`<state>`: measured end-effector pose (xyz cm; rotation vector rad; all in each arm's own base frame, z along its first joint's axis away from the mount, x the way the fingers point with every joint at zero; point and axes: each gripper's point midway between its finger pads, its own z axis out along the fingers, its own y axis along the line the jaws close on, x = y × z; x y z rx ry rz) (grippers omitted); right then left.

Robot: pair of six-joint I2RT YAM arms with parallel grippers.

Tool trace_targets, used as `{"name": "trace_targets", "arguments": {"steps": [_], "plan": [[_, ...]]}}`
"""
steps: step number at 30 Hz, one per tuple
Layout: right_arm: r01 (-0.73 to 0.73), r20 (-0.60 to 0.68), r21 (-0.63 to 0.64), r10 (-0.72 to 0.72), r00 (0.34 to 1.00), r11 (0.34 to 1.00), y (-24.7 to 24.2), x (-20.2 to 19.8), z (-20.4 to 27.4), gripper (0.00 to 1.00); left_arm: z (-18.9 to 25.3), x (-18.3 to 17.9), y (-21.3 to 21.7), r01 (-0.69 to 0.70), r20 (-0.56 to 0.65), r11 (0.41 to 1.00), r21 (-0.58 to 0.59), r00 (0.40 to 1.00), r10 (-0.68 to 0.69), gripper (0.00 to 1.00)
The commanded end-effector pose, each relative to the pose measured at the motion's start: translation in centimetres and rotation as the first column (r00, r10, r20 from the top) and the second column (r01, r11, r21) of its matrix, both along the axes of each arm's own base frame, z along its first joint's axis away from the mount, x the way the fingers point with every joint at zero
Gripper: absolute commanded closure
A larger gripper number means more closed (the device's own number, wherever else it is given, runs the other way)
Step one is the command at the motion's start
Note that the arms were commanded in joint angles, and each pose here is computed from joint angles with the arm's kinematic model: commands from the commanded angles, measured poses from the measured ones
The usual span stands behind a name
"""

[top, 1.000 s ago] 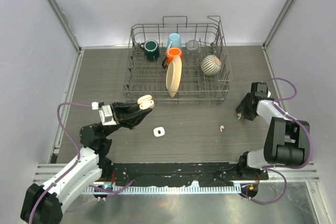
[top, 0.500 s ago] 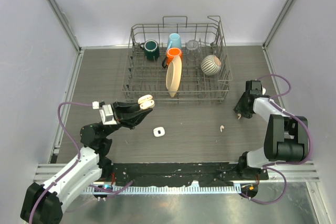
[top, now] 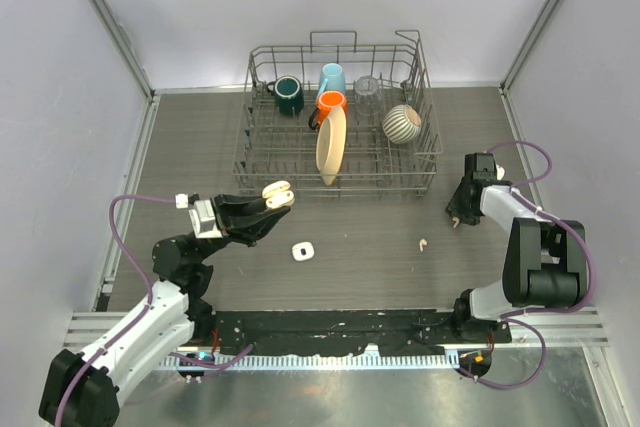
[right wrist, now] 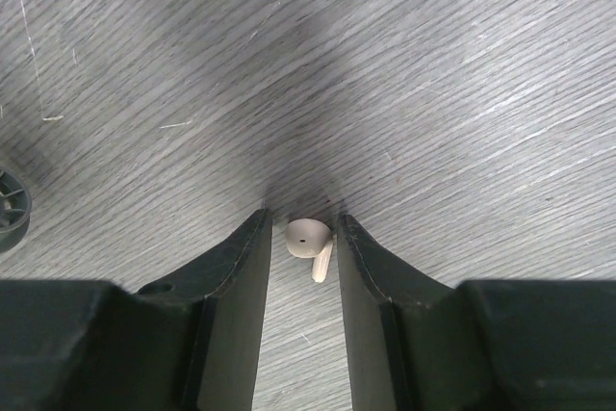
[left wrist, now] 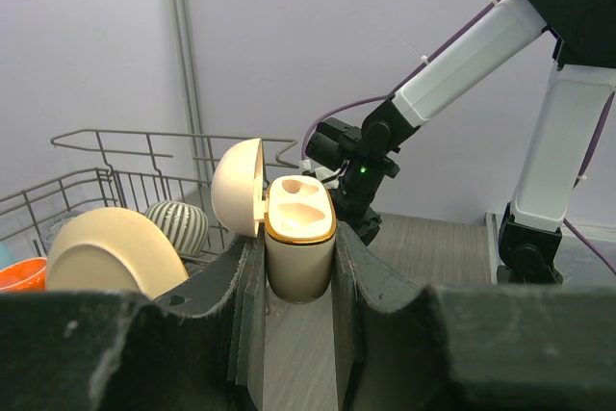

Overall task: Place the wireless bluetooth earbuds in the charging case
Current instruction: Pick up the earbud from the center of the board.

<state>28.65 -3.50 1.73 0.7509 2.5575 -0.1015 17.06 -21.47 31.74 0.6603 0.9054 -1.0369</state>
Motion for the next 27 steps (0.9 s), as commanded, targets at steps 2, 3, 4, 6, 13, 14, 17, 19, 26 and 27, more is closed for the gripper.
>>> {"name": "trace_targets", "arguments": {"steps": [2, 3, 4, 6, 13, 14, 17, 19, 26, 27], "plan": [[0.012, 0.003, -0.023, -0.012, 1.0, 1.0, -0.22, 0.26, 0.78, 0.61, 0.88, -0.41, 0.24, -0.007, 0.044, 1.0, -0.015, 0.999, 0.007, 1.0], [0.01, 0.001, -0.022, -0.01, 1.0, 1.0, -0.19, 0.23, 0.77, 0.61, 0.9, -0.47, 0.22, -0.005, 0.047, 1.0, -0.014, 0.999, 0.005, 1.0], [0.008, 0.001, -0.022, -0.008, 1.0, 1.0, -0.15, 0.23, 0.77, 0.62, 0.91, -0.42, 0.25, -0.008, 0.047, 1.0, -0.015, 0.999, 0.008, 1.0], [0.007, 0.001, -0.023, -0.007, 1.0, 1.0, -0.13, 0.26, 0.74, 0.62, 0.88, -0.38, 0.24, -0.008, 0.047, 1.0, -0.014, 0.999, 0.009, 1.0], [0.005, -0.01, -0.024, -0.005, 1.0, 1.0, -0.06, 0.1, 0.48, 0.69, 0.84, -0.38, 0.2, -0.007, 0.046, 1.0, -0.013, 0.999, 0.007, 1.0], [0.005, -0.007, -0.026, -0.005, 1.0, 1.0, -0.09, 0.19, 0.54, 0.69, 0.84, -0.35, 0.23, -0.008, 0.046, 1.0, -0.013, 0.999, 0.009, 1.0], [0.008, -0.012, -0.021, -0.008, 1.0, 1.0, -0.02, 0.11, 0.43, 0.69, 0.86, -0.34, 0.25, -0.01, 0.046, 1.0, -0.014, 0.999, 0.011, 1.0], [0.011, -0.012, -0.019, -0.011, 1.0, 1.0, 0.0, 0.04, 0.41, 0.71, 0.81, -0.33, 0.26, -0.011, 0.043, 1.0, -0.014, 0.999, 0.011, 1.0], [0.019, 0.001, -0.009, -0.019, 1.0, 1.0, 0.15, 0.08, 0.59, 0.86, 0.89, -0.31, 0.26, -0.012, 0.044, 1.0, -0.017, 0.999, 0.012, 1.0], [0.019, 0.005, -0.006, -0.019, 1.0, 1.0, 0.21, 0.08, 0.66, 0.9, 0.83, -0.24, 0.26, -0.013, 0.041, 1.0, -0.015, 0.999, 0.014, 1.0]]}}
